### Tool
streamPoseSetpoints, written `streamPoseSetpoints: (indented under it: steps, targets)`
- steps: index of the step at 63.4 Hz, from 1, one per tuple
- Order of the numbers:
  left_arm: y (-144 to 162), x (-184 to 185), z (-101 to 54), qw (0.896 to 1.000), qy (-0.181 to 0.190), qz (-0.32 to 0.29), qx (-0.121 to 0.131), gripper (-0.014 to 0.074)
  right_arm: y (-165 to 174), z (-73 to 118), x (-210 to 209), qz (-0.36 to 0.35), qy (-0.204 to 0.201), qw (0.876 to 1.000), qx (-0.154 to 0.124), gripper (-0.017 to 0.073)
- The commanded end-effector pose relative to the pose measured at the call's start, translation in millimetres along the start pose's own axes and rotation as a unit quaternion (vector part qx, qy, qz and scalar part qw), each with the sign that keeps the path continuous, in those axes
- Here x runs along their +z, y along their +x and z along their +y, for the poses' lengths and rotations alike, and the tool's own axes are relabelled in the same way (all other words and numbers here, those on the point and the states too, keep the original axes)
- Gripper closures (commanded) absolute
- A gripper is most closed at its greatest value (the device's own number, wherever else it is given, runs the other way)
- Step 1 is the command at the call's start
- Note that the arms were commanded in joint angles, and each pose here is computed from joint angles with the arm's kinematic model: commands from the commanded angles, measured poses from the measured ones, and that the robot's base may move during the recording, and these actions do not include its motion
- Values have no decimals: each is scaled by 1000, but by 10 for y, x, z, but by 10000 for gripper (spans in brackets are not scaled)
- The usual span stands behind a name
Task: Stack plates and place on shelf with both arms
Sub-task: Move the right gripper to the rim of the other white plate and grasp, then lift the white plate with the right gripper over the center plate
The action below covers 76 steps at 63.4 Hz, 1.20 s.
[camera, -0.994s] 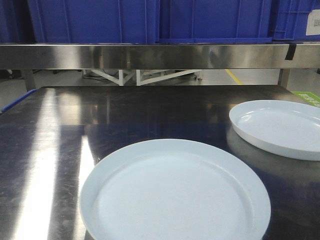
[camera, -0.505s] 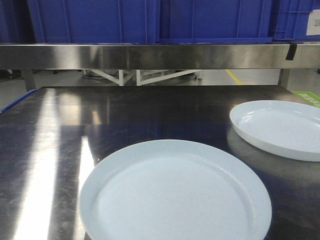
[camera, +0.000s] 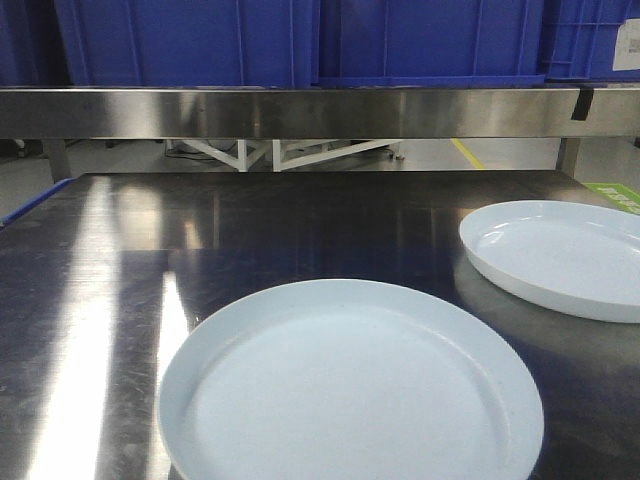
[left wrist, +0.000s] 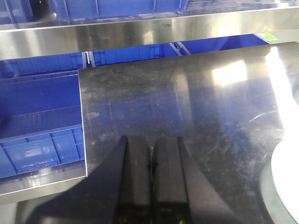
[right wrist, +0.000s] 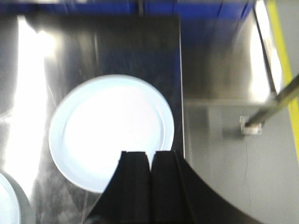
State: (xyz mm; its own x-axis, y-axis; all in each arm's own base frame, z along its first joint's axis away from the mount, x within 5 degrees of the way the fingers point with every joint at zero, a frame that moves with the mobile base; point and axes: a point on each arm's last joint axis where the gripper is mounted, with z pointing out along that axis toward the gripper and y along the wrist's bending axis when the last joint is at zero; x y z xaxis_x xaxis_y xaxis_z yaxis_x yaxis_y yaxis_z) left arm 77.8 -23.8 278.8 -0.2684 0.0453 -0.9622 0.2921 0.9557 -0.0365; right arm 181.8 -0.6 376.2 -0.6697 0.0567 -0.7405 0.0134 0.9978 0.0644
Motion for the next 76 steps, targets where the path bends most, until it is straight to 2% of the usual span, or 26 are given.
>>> streamPoseSetpoints:
  steps: [1, 11, 14, 18, 43, 57, 63, 76]
  targets:
    - [-156, -26, -21, 999, 10, -47, -2, 510, -166, -4, 154, 14, 3, 1000, -4, 400]
    - [-156, -26, -21, 999, 10, -47, -2, 510, -170, -30, 628, 84, 5, 996, 0, 116]
    - [-156, -26, -21, 999, 10, -47, -2, 510, -164, -37, 741, 98, 6, 995, 1, 54]
    - [-156, -26, -21, 999, 10, -47, -2, 510, -155, -48, 875, 113, 7, 994, 3, 25]
    - [-156, -26, -21, 999, 10, -47, -2, 510, -10, -108, 1668, 188, 12, 982, 9, 32]
    - [-156, -26, -21, 999, 10, -47, -2, 510, 67, -127, 1908, 207, 15, 978, 9, 36]
    - [-156, -26, -21, 999, 10, -47, -2, 510, 80, -135, 1953, 208, 16, 978, 2, 76]
    - [-156, -26, -21, 999, 10, -47, -2, 510, 116, -143, 2036, 217, 17, 976, 0, 246]
